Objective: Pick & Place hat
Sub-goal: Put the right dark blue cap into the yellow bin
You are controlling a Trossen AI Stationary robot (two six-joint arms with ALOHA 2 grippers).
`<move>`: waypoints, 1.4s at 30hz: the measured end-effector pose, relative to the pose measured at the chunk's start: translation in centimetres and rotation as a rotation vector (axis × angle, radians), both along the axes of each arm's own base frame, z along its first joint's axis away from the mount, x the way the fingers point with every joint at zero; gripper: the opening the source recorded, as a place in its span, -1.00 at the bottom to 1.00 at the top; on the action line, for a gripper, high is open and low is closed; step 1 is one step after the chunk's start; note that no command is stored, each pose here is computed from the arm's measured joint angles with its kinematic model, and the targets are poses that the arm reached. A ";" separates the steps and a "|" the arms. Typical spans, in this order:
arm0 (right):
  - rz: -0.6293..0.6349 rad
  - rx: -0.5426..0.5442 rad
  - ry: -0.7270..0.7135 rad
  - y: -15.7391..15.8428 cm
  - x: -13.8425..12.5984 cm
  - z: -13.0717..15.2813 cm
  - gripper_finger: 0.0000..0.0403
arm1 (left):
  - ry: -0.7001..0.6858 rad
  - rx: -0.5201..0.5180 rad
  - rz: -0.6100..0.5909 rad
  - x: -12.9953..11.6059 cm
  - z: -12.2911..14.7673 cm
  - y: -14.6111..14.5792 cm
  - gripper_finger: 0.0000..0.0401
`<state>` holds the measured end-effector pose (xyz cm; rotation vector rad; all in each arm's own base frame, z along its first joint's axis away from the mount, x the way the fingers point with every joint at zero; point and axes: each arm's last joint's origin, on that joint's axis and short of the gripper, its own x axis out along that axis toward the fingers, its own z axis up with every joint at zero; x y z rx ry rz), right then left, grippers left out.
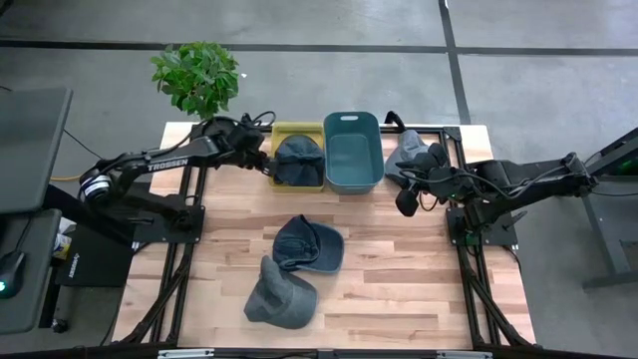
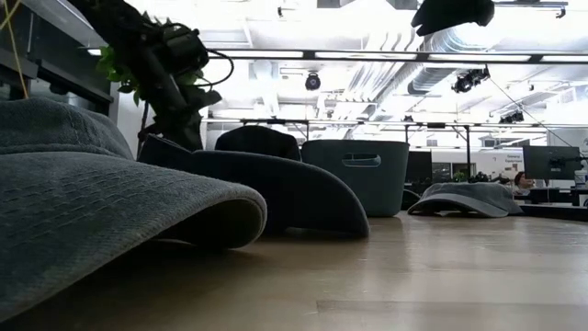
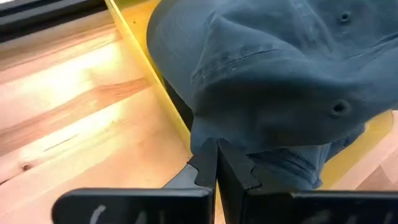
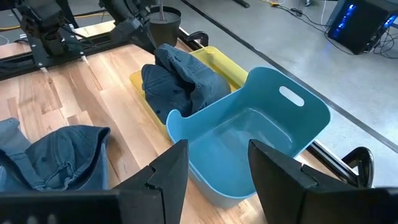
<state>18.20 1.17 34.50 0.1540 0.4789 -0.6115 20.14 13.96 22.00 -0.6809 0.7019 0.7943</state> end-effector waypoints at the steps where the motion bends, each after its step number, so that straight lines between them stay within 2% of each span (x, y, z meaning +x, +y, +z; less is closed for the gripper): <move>1: -0.001 0.000 0.000 0.0 0.0 0.0 -0.20 | 0.007 -0.005 0.000 0.1 -0.2 0.1 -1.00; 10: -0.007 -0.005 -0.001 0.0 0.0 0.0 -0.20 | 0.037 -0.071 0.004 1.4 -2.5 0.9 -1.00; 22: -0.004 -0.003 -0.001 0.0 0.0 0.0 -0.20 | 0.022 -0.102 0.018 1.8 -3.0 1.1 -1.00; 33: -0.003 -0.002 -0.001 0.0 0.0 0.0 -0.19 | -0.021 -0.067 0.001 2.4 0.2 1.5 -1.00; 42: -0.002 -0.004 0.001 0.0 0.0 0.0 -0.19 | -0.108 0.008 -0.047 3.6 4.1 2.2 -1.00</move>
